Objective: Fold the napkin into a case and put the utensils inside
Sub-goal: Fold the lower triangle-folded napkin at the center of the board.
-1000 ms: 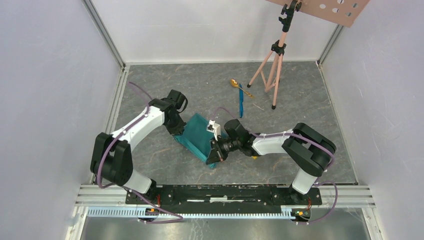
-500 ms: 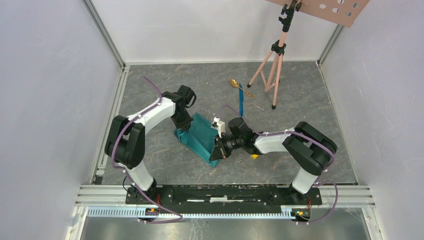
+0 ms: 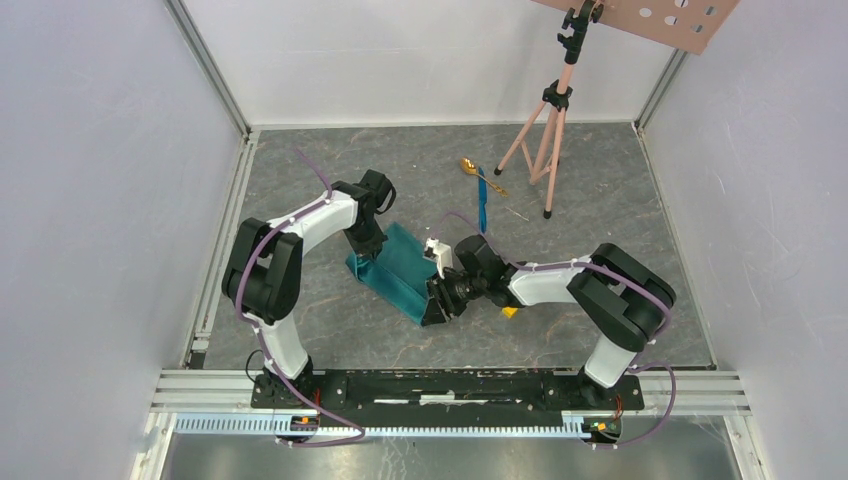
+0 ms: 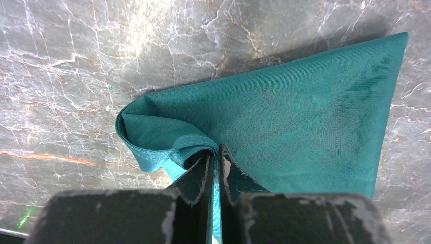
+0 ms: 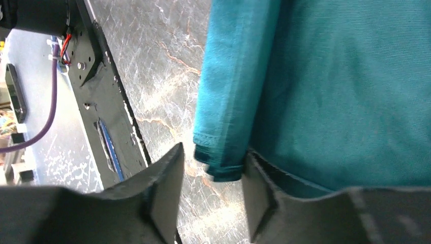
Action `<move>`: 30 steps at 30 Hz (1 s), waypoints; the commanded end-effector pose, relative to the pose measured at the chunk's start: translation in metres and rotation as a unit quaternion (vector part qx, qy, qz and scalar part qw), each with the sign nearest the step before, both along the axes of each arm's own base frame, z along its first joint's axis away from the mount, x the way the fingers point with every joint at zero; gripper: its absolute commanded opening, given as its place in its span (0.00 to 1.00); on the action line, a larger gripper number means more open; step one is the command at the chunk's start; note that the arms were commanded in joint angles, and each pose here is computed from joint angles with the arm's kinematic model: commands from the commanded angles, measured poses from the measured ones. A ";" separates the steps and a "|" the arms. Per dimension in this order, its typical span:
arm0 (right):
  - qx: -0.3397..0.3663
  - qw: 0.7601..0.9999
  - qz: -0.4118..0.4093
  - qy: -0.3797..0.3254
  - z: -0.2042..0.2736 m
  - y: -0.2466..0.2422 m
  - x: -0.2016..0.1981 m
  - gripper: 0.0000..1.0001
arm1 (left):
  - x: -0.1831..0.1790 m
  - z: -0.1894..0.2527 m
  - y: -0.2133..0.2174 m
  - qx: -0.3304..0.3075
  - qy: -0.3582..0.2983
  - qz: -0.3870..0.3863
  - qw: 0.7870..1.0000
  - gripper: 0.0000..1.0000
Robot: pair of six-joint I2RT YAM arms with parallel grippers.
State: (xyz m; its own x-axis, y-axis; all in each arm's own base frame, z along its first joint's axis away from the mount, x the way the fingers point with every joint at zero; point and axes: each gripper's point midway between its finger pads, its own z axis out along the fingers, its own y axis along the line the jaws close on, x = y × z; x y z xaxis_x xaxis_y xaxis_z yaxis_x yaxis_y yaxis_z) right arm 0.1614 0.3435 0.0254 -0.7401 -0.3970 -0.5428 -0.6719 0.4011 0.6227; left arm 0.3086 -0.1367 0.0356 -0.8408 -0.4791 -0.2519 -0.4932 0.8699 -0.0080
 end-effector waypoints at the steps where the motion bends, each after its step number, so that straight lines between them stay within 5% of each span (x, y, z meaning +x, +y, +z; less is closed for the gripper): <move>1: 0.004 0.998 0.004 -0.069 0.018 0.004 0.018 0.55 | 0.024 0.010 0.003 0.014 -0.042 -0.010 0.999 0.02; 7: -0.018 0.993 -0.019 -0.117 0.021 0.001 0.038 0.71 | 0.024 0.011 0.002 0.011 -0.043 -0.012 0.999 0.02; 13: -0.022 0.992 -0.041 -0.117 0.025 0.007 0.050 0.69 | 0.022 0.010 -0.002 0.000 -0.043 -0.018 0.999 0.02; 20: -0.034 0.992 -0.063 -0.106 0.016 0.012 0.059 0.43 | 0.023 0.009 0.000 0.003 -0.043 -0.016 0.999 0.02; 27: -0.078 0.981 -0.092 -0.149 0.009 0.004 0.083 0.06 | 0.027 0.011 -0.001 -0.002 -0.046 -0.018 0.999 0.02; 30: -0.092 0.977 -0.099 -0.164 0.010 0.001 0.090 0.00 | 0.031 0.018 -0.007 -0.019 -0.054 -0.035 0.998 0.08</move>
